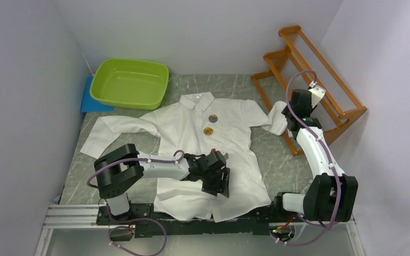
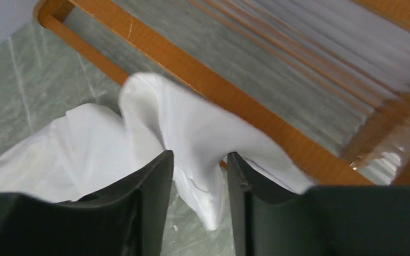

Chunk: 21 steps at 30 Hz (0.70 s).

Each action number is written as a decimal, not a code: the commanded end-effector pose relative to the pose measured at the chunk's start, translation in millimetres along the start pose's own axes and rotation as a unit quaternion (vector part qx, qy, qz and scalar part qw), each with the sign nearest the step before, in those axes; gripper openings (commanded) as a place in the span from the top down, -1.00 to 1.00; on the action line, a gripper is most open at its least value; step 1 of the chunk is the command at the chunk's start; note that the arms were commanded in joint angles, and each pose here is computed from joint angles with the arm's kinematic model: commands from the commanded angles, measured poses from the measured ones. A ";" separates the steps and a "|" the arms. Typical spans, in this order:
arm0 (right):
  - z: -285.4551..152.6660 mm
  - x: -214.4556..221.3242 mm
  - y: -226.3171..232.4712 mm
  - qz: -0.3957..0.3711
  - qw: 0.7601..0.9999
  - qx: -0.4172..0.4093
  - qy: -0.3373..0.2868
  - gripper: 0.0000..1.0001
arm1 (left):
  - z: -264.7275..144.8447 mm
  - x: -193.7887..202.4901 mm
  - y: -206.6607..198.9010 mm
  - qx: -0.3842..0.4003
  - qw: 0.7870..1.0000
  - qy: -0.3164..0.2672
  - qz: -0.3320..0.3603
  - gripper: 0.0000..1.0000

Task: Pin the brooch onto the clothing
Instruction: Flatten out the clothes at the center of the board.

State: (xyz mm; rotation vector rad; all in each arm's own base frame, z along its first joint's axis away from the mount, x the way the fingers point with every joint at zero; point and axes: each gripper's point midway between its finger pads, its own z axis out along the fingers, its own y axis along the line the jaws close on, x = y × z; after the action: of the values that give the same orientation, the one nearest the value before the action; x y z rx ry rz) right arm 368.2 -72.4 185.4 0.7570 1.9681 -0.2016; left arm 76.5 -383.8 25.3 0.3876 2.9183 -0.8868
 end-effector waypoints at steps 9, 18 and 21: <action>-47.1 11.1 66.1 -0.030 0.969 -0.242 0.026 -0.76 | -83.4 -44.0 -6.5 -0.052 0.991 -0.081 0.092 -0.77; -83.1 82.2 120.3 -0.070 0.904 -0.397 0.139 -0.80 | -184.9 -146.8 25.7 0.086 0.970 -0.228 -0.017 -0.76; -93.6 115.6 134.7 -0.108 0.890 -0.407 0.176 -0.77 | -214.9 -163.8 73.3 0.071 0.959 -0.264 -0.079 -0.74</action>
State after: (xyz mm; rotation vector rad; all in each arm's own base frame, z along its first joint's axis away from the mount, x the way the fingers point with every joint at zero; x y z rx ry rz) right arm 350.8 79.7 168.0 0.1965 2.1521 0.5443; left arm 239.4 -284.1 185.2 0.0418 2.4395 -0.9991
